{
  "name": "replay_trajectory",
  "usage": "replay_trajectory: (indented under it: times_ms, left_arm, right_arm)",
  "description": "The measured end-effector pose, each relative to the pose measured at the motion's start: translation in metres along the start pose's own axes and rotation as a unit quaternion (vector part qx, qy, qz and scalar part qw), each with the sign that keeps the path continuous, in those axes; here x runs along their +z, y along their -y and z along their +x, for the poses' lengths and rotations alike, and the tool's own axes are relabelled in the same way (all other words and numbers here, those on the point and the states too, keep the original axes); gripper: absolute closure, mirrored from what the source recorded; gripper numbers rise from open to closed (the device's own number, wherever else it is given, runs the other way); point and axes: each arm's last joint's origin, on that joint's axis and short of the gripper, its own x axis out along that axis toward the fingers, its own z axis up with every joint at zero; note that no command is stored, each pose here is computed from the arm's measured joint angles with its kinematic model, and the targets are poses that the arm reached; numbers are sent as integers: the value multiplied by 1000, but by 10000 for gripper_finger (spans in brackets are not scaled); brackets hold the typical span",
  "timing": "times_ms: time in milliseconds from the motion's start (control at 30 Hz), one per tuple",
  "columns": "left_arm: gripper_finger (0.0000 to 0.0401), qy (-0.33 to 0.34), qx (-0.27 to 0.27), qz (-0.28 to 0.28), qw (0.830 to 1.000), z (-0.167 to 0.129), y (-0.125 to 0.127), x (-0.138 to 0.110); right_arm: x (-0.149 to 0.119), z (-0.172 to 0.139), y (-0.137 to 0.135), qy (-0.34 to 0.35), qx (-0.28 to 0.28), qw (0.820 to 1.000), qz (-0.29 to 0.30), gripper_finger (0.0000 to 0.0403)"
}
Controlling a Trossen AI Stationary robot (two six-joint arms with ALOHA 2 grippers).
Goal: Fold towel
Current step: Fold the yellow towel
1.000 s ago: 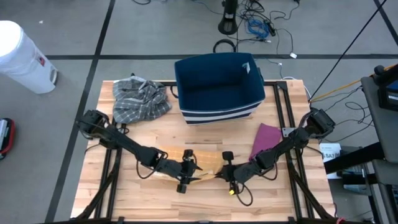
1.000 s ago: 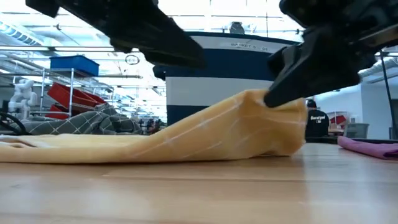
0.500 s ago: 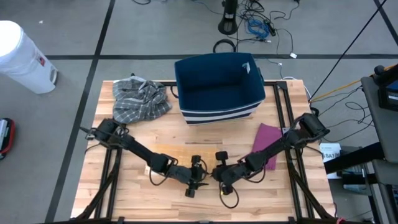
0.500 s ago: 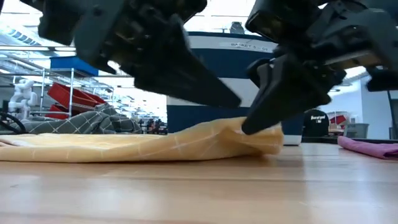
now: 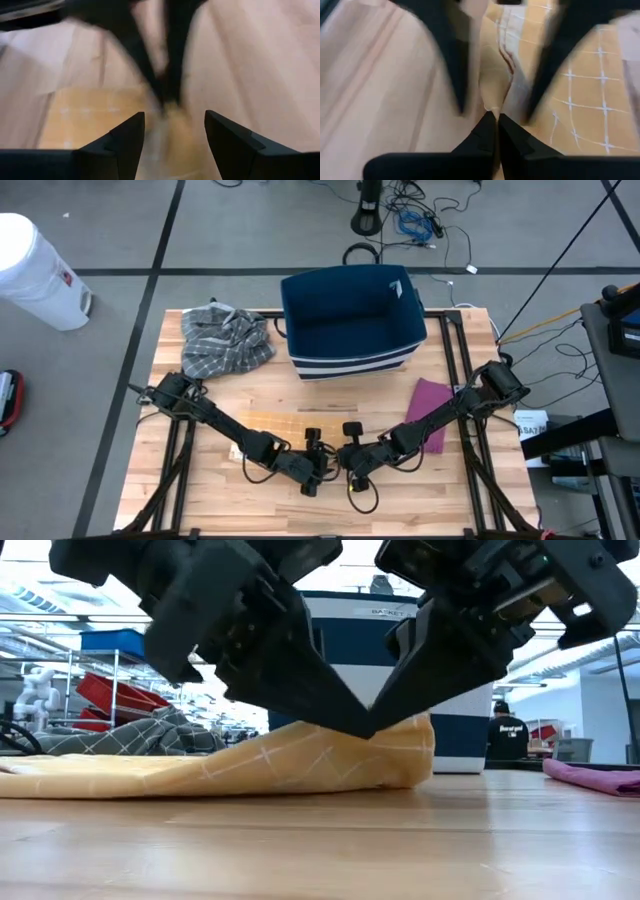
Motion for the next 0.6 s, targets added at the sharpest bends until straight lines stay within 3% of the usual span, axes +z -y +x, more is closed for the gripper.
replay_trajectory:
  times_ms: [333,467,600]
  left_arm:
    - [203,-14,32,25,999,0,-2,-3]
    - [262,-31,34,37,998,0,-2,-7]
    - [355,-28,31,59,997,-2,2,-6]
  right_arm:
    - [14,-3,-5,12,39,999,7,400]
    - [17,-5,-7,12,51,999,2,399]
    - [16,-5,-9,8,60,998,-18,388]
